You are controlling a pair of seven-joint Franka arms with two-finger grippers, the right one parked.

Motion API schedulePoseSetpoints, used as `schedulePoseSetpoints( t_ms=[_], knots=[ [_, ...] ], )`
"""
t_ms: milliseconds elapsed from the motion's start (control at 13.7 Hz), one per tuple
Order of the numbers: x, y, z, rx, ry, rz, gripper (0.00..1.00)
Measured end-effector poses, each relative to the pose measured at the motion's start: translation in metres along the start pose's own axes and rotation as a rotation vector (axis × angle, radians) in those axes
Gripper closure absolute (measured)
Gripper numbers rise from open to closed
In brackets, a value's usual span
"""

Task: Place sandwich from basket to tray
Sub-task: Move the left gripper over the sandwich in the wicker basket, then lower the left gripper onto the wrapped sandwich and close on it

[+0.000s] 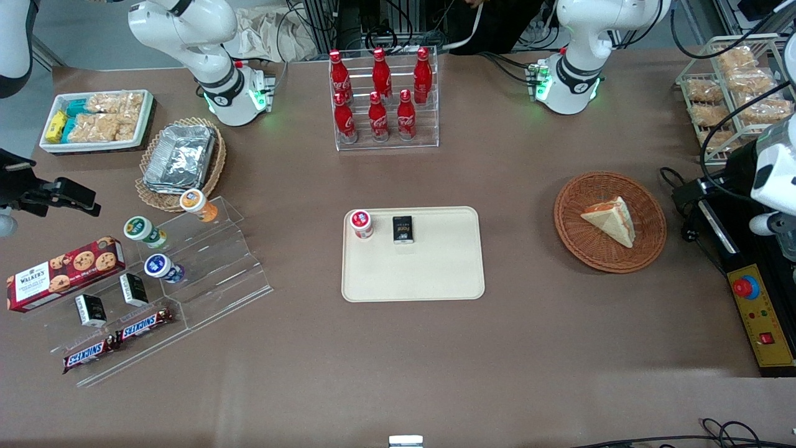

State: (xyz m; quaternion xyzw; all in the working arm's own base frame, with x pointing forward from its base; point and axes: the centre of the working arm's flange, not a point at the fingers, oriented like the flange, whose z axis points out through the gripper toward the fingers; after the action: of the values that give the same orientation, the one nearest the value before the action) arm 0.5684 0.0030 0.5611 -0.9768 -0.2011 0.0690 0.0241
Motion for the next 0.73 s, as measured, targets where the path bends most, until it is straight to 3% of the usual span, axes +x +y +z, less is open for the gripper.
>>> schedulePoseSetpoints(
  t_ms=[365, 729],
  knots=[
    [-0.018, -0.031, 0.113, -0.043, 0.046, -0.275, 0.0],
    [-0.037, -0.054, 0.211, -0.069, 0.057, -0.464, 0.0]
  ],
)
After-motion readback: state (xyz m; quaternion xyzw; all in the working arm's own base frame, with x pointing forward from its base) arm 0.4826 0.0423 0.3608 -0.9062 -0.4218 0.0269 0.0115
